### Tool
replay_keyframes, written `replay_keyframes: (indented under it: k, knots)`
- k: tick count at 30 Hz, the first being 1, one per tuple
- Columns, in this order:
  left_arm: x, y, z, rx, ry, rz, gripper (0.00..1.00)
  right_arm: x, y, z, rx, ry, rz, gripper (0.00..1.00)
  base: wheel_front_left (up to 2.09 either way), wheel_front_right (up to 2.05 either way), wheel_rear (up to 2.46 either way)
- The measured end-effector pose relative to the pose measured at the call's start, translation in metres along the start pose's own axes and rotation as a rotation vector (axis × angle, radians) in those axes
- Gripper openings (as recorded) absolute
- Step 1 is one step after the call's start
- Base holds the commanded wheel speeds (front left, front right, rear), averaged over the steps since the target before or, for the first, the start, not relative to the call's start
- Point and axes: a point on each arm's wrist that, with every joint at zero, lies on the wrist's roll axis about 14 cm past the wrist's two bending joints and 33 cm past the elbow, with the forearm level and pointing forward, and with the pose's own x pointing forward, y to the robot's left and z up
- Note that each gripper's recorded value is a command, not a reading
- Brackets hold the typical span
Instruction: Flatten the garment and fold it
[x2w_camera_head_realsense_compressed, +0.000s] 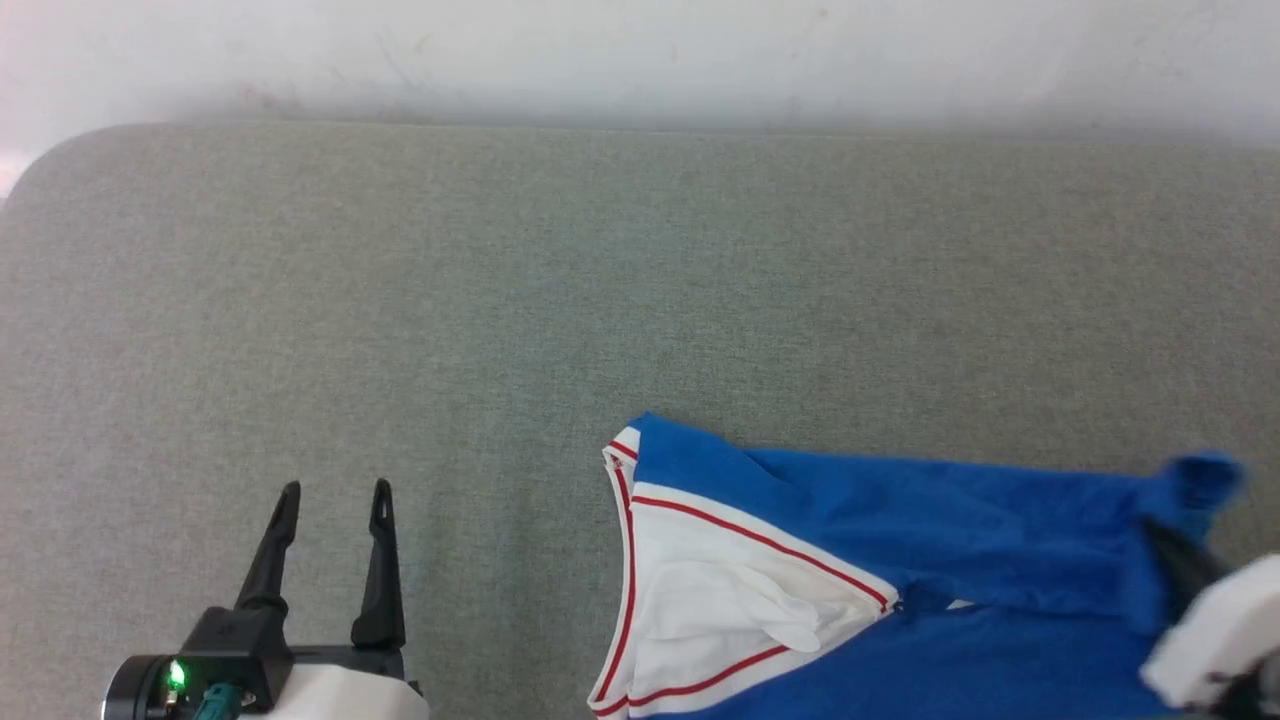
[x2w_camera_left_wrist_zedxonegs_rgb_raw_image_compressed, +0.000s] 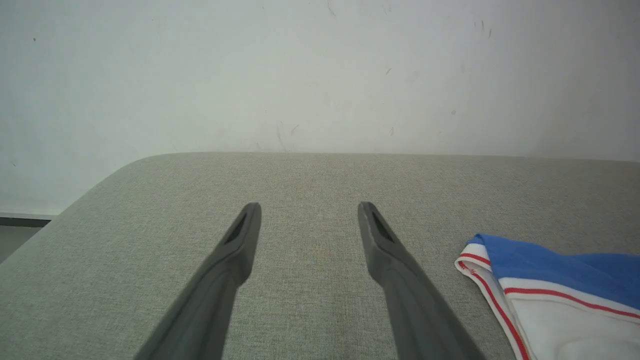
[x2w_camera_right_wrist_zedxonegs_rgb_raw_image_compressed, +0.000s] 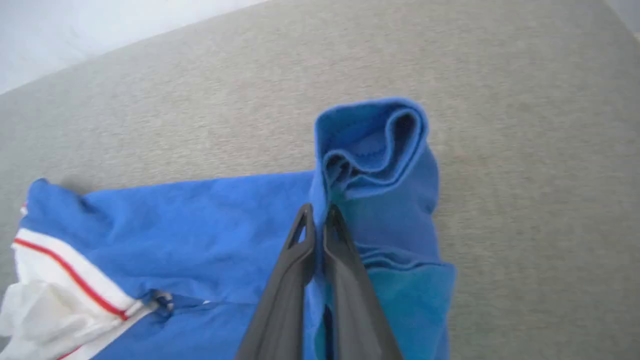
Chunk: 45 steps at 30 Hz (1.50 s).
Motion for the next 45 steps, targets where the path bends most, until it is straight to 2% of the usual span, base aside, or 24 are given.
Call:
replay_keyframes:
  k: [3,10,15,19,25,28,31,35,36,37,38,45]
  knots:
    - [-0.002,0.0,-0.002,-0.005,0.005,0.0,1.0,0.0,0.05,-0.003,-0.003,0.01,0.141,0.0,0.0,0.0,0.0]
    - [-0.01,0.006,-0.008,-0.02,0.028,0.02,1.0,-0.008,0.143,-0.018,-0.041,0.055,0.413,0.0,0.0,0.0,0.0]
    - [-0.016,0.013,-0.01,-0.03,0.038,0.045,1.0,-0.015,0.2,-0.031,-0.066,0.081,0.589,0.0,0.0,0.0,0.0]
    - [-0.021,0.017,-0.012,-0.031,0.043,0.056,1.0,-0.015,0.236,-0.038,-0.102,0.093,0.689,0.0,0.0,0.0,0.0]
    - [-0.025,0.018,-0.014,-0.037,0.047,0.062,1.0,-0.001,0.26,-0.062,-0.148,0.161,0.74,0.0,0.0,0.0,0.0]
    - [-0.026,0.02,-0.015,-0.039,0.05,0.07,1.0,0.014,0.255,-0.085,-0.204,0.233,0.704,0.0,0.0,0.0,0.0]
    - [-0.025,0.02,-0.017,-0.042,0.056,0.071,1.0,0.029,0.246,-0.105,-0.319,0.306,0.652,0.0,0.0,0.0,0.0]
    - [-0.024,0.019,-0.02,-0.047,0.064,0.074,1.0,0.043,0.245,-0.116,-0.395,0.349,0.63,0.0,0.0,0.0,0.0]
    - [-0.024,0.02,-0.021,-0.047,0.065,0.076,1.0,0.044,0.247,-0.118,-0.407,0.357,0.633,0.2,0.0,0.0,0.0]
    - [-0.025,0.02,-0.022,-0.047,0.068,0.078,1.0,0.044,0.25,-0.119,-0.429,0.358,0.638,0.68,0.0,0.0,0.0]
    - [-0.025,0.02,-0.023,-0.048,0.071,0.079,1.0,0.044,0.252,-0.119,-0.443,0.356,0.645,1.0,0.0,0.0,0.0]
    - [-0.017,0.014,-0.028,-0.055,0.083,0.058,1.0,0.032,0.265,-0.112,-0.431,0.358,0.692,1.0,0.0,0.0,0.0]
